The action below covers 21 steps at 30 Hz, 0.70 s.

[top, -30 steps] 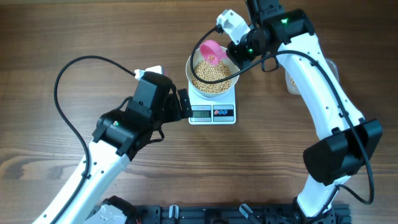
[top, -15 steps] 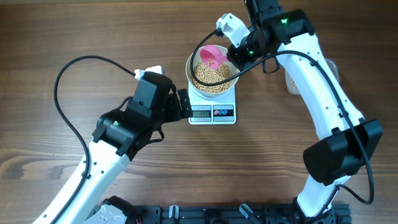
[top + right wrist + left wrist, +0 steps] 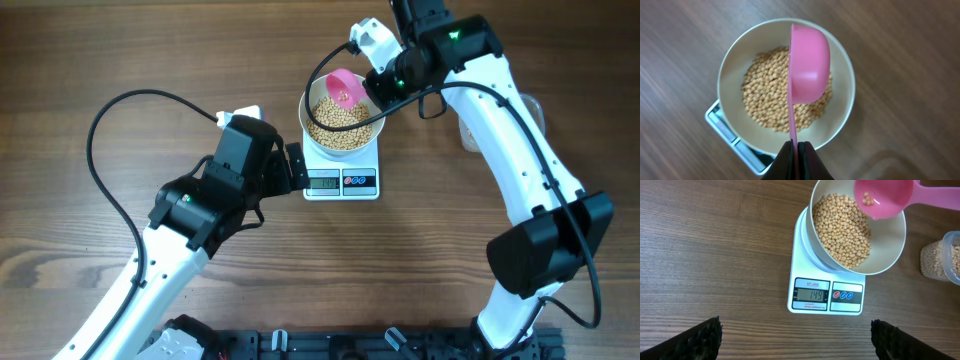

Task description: Scoop item into bowl and weigh 150g on scale

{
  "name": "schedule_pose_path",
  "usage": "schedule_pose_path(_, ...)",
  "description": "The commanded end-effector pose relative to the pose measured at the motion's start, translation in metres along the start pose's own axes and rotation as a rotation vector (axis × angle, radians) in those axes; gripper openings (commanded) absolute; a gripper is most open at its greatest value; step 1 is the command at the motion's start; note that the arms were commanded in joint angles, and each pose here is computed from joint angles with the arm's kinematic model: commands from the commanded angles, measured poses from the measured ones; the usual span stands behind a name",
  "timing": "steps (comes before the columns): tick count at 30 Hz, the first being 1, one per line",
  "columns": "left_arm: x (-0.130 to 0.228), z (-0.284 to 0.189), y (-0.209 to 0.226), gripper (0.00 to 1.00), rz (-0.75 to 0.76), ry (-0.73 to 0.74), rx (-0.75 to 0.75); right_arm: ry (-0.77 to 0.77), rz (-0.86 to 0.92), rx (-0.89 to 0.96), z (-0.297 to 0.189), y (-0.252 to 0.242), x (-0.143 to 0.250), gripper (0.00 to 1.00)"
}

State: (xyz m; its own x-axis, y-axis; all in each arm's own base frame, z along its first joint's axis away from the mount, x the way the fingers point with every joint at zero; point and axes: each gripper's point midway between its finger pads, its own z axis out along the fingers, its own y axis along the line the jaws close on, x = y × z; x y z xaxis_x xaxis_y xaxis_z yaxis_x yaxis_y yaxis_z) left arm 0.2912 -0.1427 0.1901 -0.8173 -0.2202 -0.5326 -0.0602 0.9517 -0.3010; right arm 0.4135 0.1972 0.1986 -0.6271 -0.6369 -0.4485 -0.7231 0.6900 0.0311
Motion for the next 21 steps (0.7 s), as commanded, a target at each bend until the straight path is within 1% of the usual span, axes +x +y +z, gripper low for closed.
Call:
schedule_pose_path(1,-0.003,-0.002,0.002,1.0,0.004,-0.015,-0.005,-0.065,0.051,-0.077,-0.017,0.006,-0.008,0.04)
schedule_pose_path(4,-0.003,-0.002,0.002,1.0,0.004,-0.015,-0.005,-0.094,0.097,-0.127,-0.021,0.003,-0.009,0.04)
schedule_pose_path(8,-0.003,-0.002,0.002,1.0,0.004,-0.015,-0.005,-0.099,0.162,-0.127,-0.024,-0.01,-0.004,0.04)
schedule_pose_path(10,-0.003,-0.002,0.002,1.0,0.004,-0.015,-0.005,-0.114,0.171,-0.158,-0.027,-0.009,-0.004,0.04)
schedule_pose_path(21,-0.003,-0.002,0.002,1.0,0.004,-0.015,-0.005,-0.122,0.165,-0.143,-0.027,-0.013,-0.006,0.04)
